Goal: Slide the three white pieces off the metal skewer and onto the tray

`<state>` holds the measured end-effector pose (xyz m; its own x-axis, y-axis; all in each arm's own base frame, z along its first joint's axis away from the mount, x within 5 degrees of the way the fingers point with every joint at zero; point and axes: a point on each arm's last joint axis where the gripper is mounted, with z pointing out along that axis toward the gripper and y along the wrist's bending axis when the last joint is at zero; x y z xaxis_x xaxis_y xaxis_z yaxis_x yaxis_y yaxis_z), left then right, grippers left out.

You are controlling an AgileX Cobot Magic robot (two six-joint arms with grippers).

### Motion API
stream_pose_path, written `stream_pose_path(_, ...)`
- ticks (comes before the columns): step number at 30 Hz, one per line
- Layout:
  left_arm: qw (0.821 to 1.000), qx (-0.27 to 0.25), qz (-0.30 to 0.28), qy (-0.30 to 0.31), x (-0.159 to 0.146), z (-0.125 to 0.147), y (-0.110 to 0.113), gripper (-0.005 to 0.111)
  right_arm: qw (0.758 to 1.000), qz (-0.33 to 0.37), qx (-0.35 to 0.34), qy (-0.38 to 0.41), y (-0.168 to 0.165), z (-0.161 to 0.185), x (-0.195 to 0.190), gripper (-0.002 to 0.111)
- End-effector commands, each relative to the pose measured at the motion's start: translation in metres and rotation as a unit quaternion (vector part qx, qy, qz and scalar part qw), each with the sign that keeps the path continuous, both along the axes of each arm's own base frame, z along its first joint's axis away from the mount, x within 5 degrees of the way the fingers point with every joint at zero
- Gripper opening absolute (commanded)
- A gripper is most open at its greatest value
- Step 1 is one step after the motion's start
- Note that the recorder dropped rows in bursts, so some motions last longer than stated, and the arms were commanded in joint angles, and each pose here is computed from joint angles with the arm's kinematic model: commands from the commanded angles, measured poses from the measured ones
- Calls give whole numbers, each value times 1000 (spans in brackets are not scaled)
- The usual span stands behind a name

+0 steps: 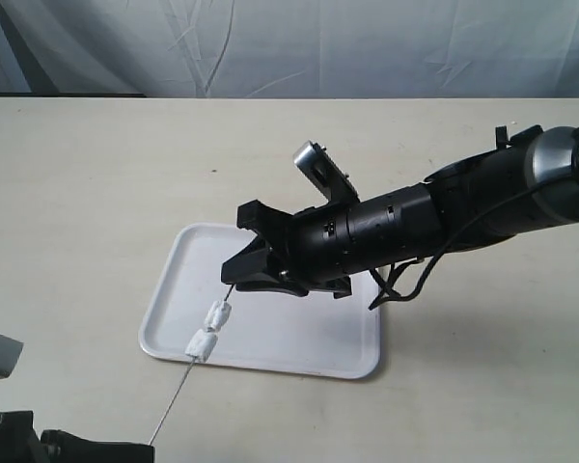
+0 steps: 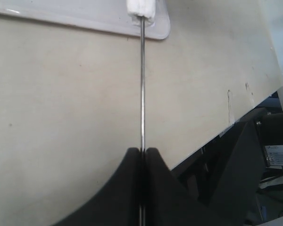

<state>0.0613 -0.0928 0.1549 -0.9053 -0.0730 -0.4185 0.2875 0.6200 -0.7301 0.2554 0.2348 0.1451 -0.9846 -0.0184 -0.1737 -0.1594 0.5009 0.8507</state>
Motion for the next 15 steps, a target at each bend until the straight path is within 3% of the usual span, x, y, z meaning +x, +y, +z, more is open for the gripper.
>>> stream_pose_path(1,1000,-7,-5,0,-1,1,0,0,1000,8,6,-8,1,2,1,16)
stream_pose_path(9,997,-52,-52,20,-10,6,-7,0,1000,-7,-13,-15,-1,-1,4,16)
stream_pose_path(15,997,-51,-57,25,-12,6,-7,0,998,-28,-40,-45,-1,0,14,16)
